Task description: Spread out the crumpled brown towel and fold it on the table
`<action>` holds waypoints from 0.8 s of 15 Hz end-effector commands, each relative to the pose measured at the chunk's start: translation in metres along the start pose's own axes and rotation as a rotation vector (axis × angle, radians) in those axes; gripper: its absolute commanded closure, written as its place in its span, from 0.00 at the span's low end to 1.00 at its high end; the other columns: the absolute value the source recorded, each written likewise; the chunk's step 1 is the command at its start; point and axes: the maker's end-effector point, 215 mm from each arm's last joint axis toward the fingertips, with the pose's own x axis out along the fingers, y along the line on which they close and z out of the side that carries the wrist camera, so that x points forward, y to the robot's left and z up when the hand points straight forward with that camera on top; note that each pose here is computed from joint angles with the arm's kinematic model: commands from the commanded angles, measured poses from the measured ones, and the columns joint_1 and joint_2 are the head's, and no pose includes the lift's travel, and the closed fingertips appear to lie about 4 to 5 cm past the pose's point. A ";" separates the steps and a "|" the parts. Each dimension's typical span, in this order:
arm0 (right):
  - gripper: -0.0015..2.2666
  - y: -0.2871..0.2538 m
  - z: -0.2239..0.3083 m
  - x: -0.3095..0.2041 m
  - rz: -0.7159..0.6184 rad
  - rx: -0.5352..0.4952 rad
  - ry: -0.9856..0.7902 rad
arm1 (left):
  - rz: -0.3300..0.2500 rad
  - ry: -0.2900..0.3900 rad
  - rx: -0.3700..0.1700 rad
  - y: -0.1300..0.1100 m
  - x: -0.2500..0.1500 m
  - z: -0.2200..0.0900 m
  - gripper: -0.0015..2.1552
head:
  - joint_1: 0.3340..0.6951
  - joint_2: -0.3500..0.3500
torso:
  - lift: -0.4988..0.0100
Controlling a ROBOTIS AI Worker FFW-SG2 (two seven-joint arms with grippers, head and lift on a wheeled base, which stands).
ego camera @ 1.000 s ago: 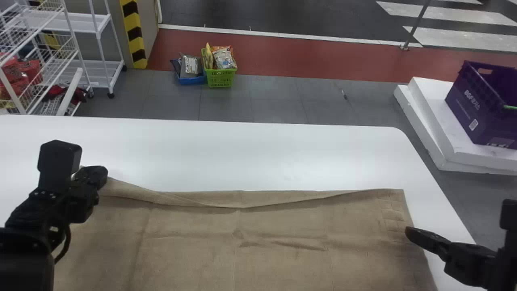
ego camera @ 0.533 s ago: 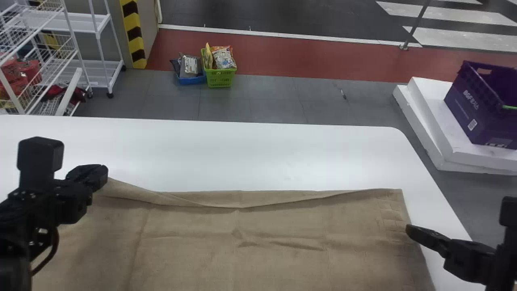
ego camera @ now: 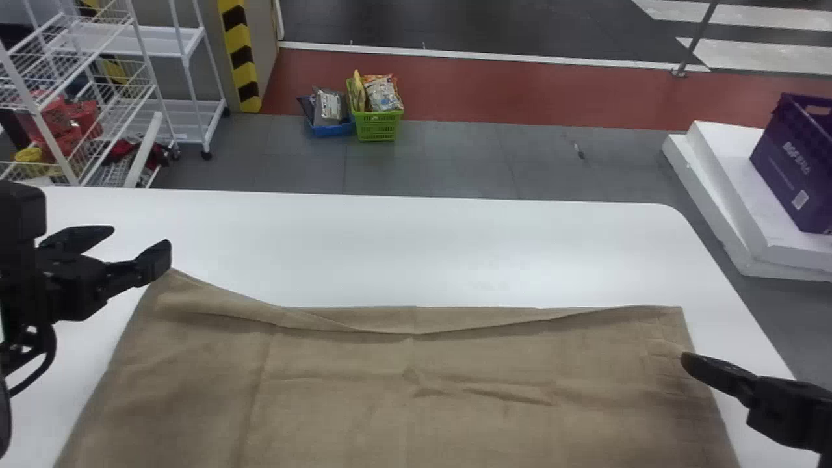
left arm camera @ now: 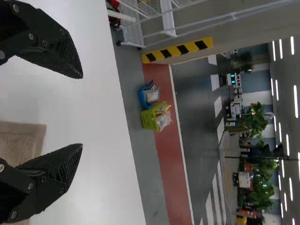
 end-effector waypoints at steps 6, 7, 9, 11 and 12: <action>0.79 -0.005 -0.001 -0.002 -0.010 -0.002 0.000 | -0.282 0.080 -0.140 -0.028 -0.005 -0.012 0.04 | 1.00 0.35 | 0.73; 0.79 -0.004 0.000 -0.001 -0.009 -0.004 0.000 | -0.306 0.084 -0.142 -0.027 -0.004 -0.010 0.04 | 1.00 0.35 | 0.73; 0.79 0.000 -0.001 0.001 -0.004 -0.007 0.005 | -0.348 0.111 -0.168 -0.029 0.007 -0.016 0.04 | 1.00 0.34 | 0.73; 0.79 0.006 -0.001 0.005 0.002 -0.021 0.013 | -0.357 0.174 -0.169 -0.030 0.015 -0.039 0.05 | 1.00 0.34 | 0.73; 0.79 0.006 -0.001 0.005 0.002 -0.022 0.014 | -0.353 0.197 -0.162 -0.030 0.018 -0.047 0.07 | 1.00 0.35 | 0.73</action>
